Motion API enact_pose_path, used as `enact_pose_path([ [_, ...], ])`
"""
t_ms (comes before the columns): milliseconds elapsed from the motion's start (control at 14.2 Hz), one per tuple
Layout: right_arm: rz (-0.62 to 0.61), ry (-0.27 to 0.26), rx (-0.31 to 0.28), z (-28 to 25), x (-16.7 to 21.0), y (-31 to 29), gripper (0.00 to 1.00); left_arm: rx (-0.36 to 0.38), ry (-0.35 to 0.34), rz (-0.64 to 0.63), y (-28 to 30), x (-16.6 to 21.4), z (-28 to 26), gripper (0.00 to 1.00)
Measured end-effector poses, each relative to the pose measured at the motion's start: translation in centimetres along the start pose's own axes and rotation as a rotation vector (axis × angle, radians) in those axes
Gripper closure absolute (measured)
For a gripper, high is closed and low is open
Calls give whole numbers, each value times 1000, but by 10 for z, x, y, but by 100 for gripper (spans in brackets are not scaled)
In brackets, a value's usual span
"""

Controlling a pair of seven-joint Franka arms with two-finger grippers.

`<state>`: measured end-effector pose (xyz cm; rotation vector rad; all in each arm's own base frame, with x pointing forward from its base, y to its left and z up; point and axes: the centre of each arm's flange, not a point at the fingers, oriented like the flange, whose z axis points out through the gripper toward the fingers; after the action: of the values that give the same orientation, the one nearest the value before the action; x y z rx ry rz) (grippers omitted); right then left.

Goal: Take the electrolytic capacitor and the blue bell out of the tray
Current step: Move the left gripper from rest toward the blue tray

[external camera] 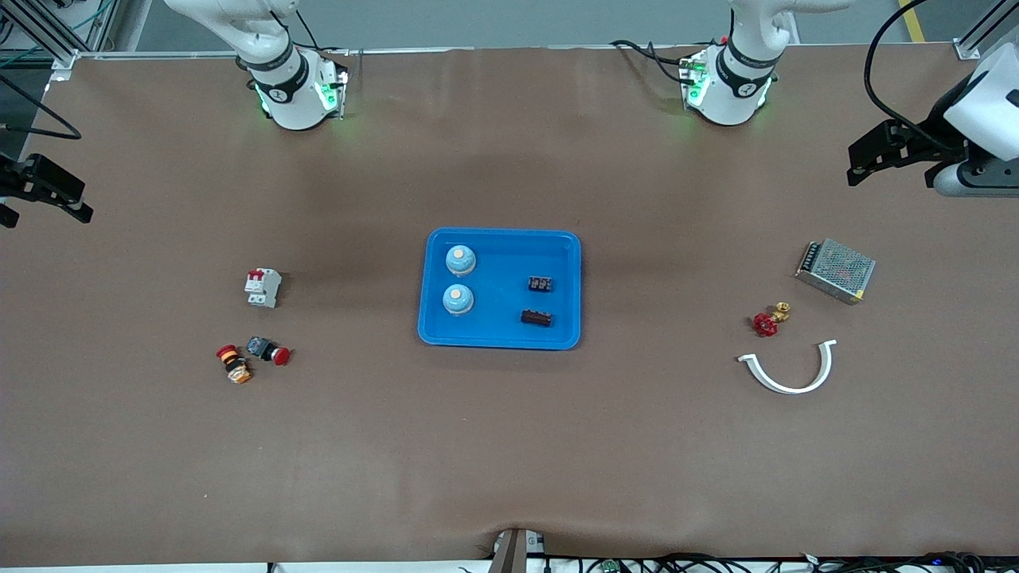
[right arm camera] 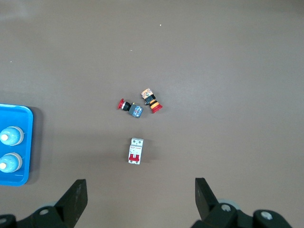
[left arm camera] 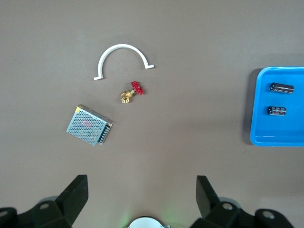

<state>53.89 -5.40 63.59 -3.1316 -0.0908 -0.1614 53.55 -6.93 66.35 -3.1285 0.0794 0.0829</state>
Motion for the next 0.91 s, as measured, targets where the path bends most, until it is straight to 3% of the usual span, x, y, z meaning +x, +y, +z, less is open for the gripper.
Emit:
enact_pose_path([
  [493,0,0,0,0,0,0,0,0,5,2,0,2,4,0],
  [915,1,-1,0,0,0,0,0,0,-3,-1,0,21,61,0],
])
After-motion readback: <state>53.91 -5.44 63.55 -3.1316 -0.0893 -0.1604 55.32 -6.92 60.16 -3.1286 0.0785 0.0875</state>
